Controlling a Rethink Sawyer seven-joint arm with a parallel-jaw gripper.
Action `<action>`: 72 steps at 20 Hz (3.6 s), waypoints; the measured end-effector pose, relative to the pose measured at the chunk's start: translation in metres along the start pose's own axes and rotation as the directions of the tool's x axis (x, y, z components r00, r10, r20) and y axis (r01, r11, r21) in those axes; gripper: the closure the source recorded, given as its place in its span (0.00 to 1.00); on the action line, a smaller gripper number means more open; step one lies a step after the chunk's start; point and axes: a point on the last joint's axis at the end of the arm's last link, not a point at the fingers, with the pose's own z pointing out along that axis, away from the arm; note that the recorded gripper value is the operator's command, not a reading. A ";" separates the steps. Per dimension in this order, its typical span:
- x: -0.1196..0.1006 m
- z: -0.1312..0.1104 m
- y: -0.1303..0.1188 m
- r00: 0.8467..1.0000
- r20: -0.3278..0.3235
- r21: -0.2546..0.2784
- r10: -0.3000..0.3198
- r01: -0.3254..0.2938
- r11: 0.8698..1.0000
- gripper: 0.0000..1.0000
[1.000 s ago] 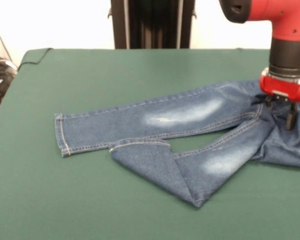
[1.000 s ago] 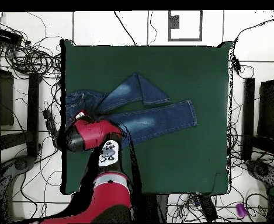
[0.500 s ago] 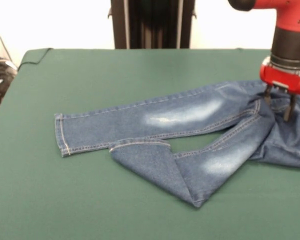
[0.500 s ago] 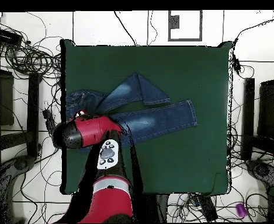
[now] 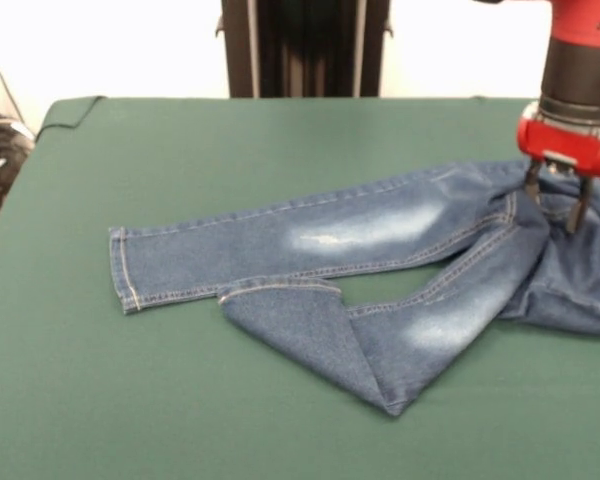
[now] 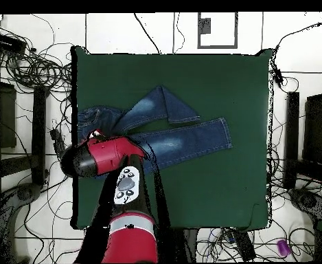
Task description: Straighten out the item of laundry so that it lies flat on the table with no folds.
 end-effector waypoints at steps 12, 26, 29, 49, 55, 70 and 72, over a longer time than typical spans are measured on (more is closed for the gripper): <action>-0.072 -0.090 -0.014 0.992 -0.032 0.074 0.120 -0.117 0.990 0.00; -0.108 -0.077 -0.041 0.998 0.066 0.036 0.023 -0.026 0.999 0.00; -0.108 -0.060 -0.060 0.998 0.067 0.071 -0.021 0.017 0.997 0.00; -0.093 0.032 -0.167 0.992 -0.060 0.256 -0.112 0.124 0.959 0.00; -0.093 0.039 -0.170 0.988 -0.058 0.254 -0.146 0.156 0.955 0.00; -0.106 0.040 -0.178 0.979 -0.101 0.178 -0.178 0.194 0.965 0.00; -0.110 0.040 -0.181 0.977 -0.121 0.153 -0.176 0.194 0.969 0.00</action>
